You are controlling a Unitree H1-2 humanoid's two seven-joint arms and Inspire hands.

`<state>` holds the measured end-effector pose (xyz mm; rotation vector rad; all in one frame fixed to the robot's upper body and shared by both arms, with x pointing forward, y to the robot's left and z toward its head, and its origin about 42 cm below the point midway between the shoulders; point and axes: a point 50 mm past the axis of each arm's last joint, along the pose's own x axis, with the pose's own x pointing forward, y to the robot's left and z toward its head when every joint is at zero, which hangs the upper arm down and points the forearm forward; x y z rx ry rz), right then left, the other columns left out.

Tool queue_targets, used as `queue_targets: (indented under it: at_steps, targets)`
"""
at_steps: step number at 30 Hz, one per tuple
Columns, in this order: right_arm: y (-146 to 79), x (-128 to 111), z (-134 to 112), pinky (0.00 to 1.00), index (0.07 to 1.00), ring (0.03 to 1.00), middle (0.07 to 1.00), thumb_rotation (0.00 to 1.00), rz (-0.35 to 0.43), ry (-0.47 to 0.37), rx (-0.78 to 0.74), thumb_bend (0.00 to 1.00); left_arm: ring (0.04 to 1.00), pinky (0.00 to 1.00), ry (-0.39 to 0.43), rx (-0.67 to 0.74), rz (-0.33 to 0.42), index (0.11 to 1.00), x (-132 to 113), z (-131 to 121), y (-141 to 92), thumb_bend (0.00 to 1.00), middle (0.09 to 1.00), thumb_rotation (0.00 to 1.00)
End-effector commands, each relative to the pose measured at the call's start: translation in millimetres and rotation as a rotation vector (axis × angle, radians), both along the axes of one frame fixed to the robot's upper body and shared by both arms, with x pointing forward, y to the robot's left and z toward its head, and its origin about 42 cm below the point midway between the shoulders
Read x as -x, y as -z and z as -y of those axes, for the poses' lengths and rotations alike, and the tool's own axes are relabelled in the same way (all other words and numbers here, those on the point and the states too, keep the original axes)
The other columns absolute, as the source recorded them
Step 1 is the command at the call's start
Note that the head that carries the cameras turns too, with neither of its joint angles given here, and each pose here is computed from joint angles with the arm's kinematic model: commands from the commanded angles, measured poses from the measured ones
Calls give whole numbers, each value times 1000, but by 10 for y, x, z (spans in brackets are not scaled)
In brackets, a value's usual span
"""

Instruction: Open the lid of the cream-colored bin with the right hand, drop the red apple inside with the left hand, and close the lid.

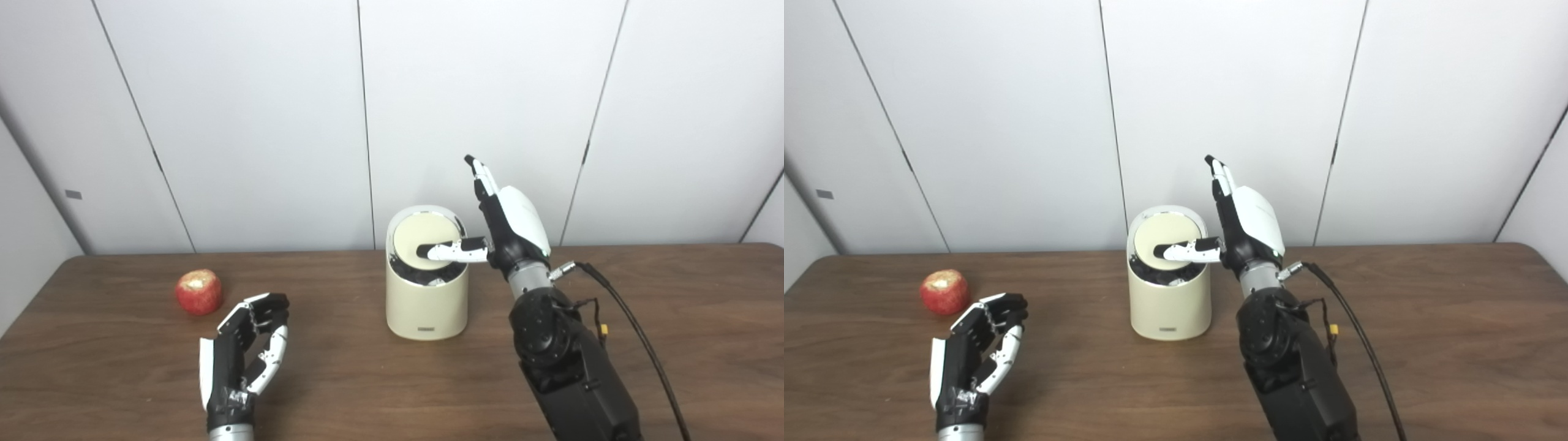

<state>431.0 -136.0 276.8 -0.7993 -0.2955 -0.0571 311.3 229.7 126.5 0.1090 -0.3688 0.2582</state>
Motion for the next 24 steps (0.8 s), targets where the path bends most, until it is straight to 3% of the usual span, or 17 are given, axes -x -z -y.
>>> queue_targets:
  at_steps: [1, 4, 14, 24]
  targets:
    - [-207, -24, -40, 813, 1000, 955, 995, 304, 99, -12, 7, 859, 625, 561, 5, 1, -12, 637, 73, 61, 94, 256, 644, 203]
    - [-177, -47, -13, 819, 1000, 954, 982, 269, 90, -2, 10, 846, 619, 549, 7, 6, -11, 634, 78, 63, 85, 249, 641, 181]
    - [-101, -46, 42, 802, 986, 947, 967, 235, 77, 14, 38, 801, 625, 561, 3, -4, -9, 636, 82, 58, 80, 249, 643, 238]
    - [-38, -25, 60, 813, 971, 949, 962, 201, 77, 40, 65, 808, 618, 549, 0, 9, -11, 631, 93, 93, 43, 242, 639, 167]
